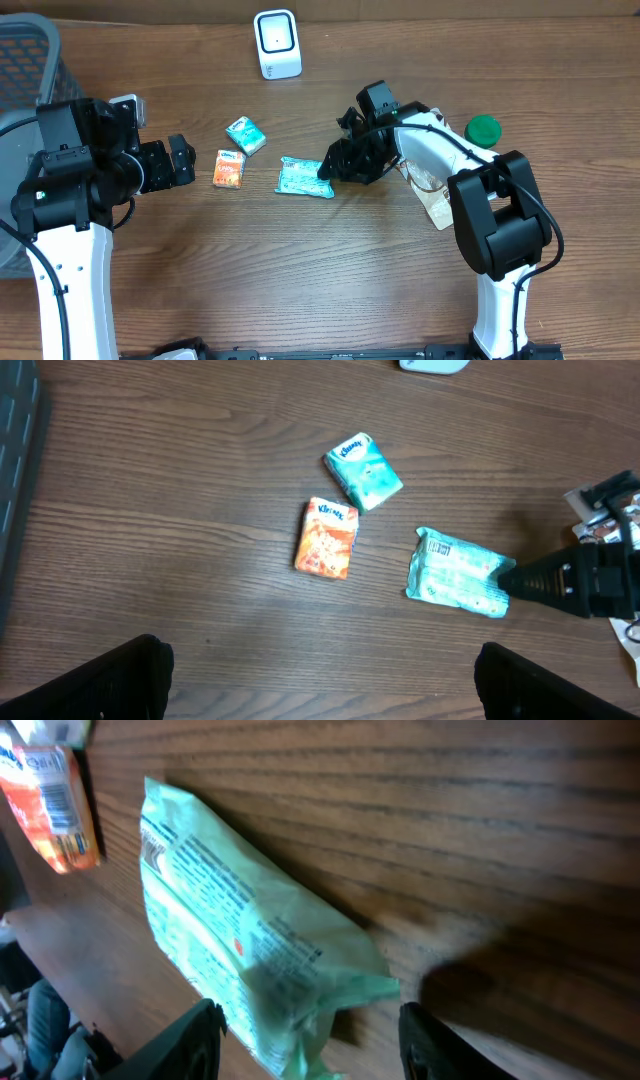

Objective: Scan the item barcode
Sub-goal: 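Grasp the teal packet by its side and lift it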

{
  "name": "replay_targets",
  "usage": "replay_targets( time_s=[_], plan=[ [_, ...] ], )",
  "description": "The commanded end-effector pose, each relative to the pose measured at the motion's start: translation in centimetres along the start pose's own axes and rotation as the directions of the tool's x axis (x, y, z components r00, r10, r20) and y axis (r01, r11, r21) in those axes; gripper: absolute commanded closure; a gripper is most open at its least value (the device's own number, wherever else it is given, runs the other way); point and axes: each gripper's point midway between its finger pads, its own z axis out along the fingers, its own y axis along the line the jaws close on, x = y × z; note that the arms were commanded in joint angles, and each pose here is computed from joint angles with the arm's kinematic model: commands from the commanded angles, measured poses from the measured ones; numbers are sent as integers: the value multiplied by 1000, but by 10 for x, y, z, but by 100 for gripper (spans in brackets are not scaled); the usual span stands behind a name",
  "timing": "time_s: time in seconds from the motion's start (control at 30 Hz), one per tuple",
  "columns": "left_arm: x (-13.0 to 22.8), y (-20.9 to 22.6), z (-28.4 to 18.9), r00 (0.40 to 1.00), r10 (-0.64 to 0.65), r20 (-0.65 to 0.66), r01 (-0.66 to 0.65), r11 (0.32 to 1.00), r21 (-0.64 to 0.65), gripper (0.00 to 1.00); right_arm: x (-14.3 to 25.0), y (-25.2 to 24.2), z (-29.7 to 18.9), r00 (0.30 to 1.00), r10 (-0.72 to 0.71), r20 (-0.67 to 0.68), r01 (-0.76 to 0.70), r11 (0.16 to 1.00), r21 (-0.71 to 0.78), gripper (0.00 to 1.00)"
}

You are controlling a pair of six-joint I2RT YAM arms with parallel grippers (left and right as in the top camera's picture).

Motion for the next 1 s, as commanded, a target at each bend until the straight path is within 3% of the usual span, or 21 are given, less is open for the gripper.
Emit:
replay_targets(
  time_s=[0.0, 0.23, 0.37, 0.5, 0.73, 0.97],
  plan=[
    [-5, 1, -3, 1000, 8, 16, -8, 1000, -7, 0, 11, -5, 12, 999, 37, -27, -37, 999, -31, 49],
    [-5, 1, -3, 1000, 8, 15, -8, 1000, -7, 1, 16, -22, 32, 995, 94, 16, -93, 994, -50, 58],
    [-5, 1, -3, 1000, 8, 15, -8, 1000, -7, 1, 20, -28, 39, 992, 120, 33, -117, 991, -61, 73],
    [-5, 1, -3, 1000, 8, 15, -8, 1000, -7, 0, 18, -26, 38, 993, 112, 38, -109, 991, -71, 95],
    [-5, 1, -3, 1000, 8, 15, -8, 1000, -7, 1, 7, 3, 16, 996, 67, 53, -55, 977, -207, 96],
    [-5, 1, -3, 1000, 8, 15, -8, 1000, -7, 0, -5, 32, -60, 980, -29, 198, 74, 972, -222, 96]
  ],
)
